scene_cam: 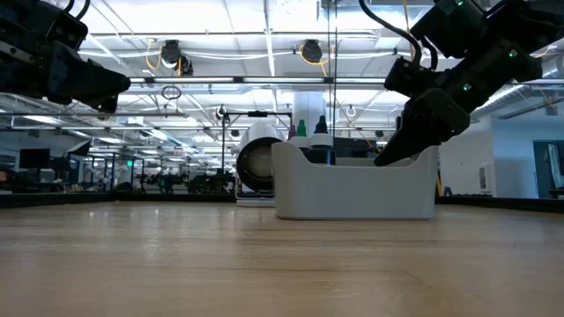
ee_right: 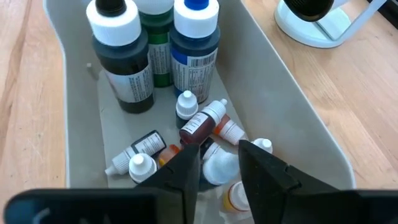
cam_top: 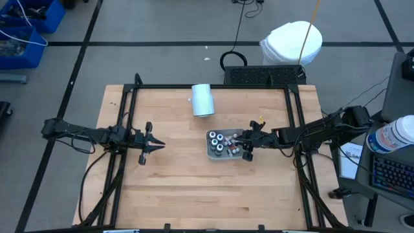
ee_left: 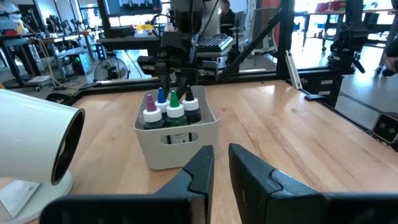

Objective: Pick & Place food coloring
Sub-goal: Put the green food coloring bottle into the gray bin, then adjust the gray bin

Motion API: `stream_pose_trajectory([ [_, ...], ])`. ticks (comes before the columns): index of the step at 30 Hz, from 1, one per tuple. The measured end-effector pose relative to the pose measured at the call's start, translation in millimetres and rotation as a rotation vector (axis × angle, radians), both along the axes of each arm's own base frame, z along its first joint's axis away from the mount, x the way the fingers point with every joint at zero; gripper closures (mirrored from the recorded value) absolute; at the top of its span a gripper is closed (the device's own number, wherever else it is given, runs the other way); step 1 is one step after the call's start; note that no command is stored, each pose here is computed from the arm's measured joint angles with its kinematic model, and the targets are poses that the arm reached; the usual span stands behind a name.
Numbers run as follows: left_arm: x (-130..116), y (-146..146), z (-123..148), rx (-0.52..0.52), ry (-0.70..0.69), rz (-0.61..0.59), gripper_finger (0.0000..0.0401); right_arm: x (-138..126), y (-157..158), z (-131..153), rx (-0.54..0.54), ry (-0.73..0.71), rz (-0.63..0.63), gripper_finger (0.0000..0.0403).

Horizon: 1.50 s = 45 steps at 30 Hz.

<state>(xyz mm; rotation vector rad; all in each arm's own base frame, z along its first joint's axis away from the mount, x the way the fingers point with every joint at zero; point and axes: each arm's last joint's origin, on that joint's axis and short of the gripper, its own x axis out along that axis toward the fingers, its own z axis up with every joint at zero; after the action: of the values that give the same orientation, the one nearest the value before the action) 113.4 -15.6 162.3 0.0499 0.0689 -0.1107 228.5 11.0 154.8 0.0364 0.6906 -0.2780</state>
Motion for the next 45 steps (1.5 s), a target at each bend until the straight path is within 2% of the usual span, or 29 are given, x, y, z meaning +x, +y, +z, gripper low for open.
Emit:
stream_pose_trajectory([
  [7, 0, 0, 0, 0.000, 0.000, 0.000, 0.0343, 0, 0, 2, -0.017, -0.013, 0.015, 0.0279],
  [11, 0, 0, 0, -0.012, 0.001, 0.001, 0.0343, -1, 0, 19, -0.029, -0.106, 0.029, 0.0281],
  [15, 0, 0, -1, -0.079, 0.016, 0.006, 0.0343, -10, 1, 40, -0.052, -0.192, 0.057, 0.0309],
  [18, 1, 1, -1, -0.128, 0.025, 0.055, 0.0343, -19, 6, 57, -0.090, -0.265, 0.112, 0.0351],
  [21, 2, 2, -3, -0.149, 0.040, 0.104, 0.0360, -32, 11, 66, -0.122, -0.267, 0.163, 0.0392],
  [24, 7, 0, -5, -0.162, 0.055, 0.123, 0.0393, -46, 11, 71, -0.133, -0.239, 0.183, 0.0393],
  [28, 15, -5, -10, -0.208, 0.095, 0.133, 0.0396, -69, 7, 75, -0.084, -0.200, 0.154, 0.0400],
  [33, 29, -7, -17, -0.243, 0.086, 0.281, 0.0393, -96, 3, 64, 0.065, -0.049, 0.028, 0.0401],
  [37, 44, -11, -23, -0.285, 0.105, 0.302, 0.0397, -107, 1, 53, 0.133, 0.074, -0.078, 0.0402],
  [40, 67, -18, -20, -0.303, 0.143, 0.273, 0.0396, -107, -1, 45, 0.146, 0.091, -0.164, 0.0402],
  [45, 117, -32, -29, -0.256, 0.251, 0.295, 0.0398, -98, 1, 19, 0.171, 0.064, -0.181, 0.0402],
])
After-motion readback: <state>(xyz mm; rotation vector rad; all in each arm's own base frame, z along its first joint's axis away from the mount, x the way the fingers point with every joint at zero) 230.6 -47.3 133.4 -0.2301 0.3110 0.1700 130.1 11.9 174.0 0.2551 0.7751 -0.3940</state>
